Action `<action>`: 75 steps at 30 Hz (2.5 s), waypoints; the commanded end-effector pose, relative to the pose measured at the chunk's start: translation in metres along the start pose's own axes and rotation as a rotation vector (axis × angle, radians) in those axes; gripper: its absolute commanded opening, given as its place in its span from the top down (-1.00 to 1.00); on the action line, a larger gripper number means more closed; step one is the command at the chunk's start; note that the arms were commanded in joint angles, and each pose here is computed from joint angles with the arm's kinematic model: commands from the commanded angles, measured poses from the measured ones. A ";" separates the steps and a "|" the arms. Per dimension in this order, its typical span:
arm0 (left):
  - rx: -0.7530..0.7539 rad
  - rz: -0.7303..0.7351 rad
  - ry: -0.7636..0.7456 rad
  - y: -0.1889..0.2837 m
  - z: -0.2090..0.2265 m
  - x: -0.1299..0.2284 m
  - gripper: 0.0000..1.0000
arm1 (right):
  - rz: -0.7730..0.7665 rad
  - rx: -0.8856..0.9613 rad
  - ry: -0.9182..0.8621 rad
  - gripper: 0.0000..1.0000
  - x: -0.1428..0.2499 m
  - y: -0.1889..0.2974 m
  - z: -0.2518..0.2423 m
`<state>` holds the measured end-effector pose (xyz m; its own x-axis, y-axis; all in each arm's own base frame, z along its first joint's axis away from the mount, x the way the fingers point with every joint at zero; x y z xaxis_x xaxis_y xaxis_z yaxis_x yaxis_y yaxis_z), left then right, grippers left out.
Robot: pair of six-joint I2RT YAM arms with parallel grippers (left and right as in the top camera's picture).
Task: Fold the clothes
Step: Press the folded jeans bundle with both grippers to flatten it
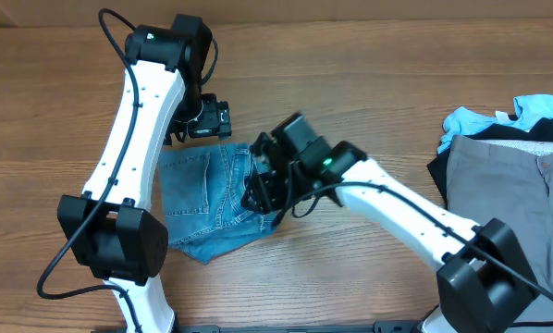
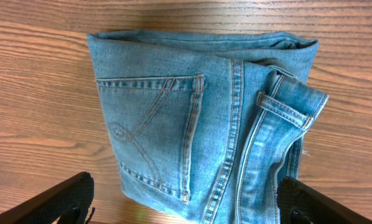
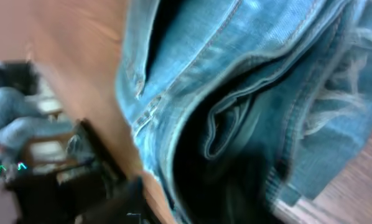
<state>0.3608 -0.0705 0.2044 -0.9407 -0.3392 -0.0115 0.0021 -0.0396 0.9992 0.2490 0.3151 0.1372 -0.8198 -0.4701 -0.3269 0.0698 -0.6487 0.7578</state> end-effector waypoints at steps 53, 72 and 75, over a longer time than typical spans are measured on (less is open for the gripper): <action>-0.060 0.185 -0.181 -0.146 0.021 0.049 0.00 | 0.073 0.158 -0.566 0.79 0.046 -0.021 -0.110; 0.387 -0.070 -0.504 -0.088 -0.057 0.003 0.80 | 0.031 0.095 -0.472 0.78 0.036 -0.041 -0.015; 0.453 -0.043 -0.528 -0.105 -0.069 0.005 0.91 | 0.052 0.112 -0.506 0.79 0.040 -0.058 -0.031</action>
<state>0.3862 -0.1182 0.1230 -0.9793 0.0768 -0.1873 -0.1573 0.2939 0.9428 0.2259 0.3250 0.0998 -0.9717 -0.2215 -0.0823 0.0755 -0.6209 0.7802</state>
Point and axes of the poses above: each gripper's point midway between its finger pads, its own y axis back along the fingers, its own z axis along the line the jaws close on, x = y × z, the point moved 3 cm from there along y, back along the fingers, and after that the axes turned 11 degrees about y, right-handed, at the moved point
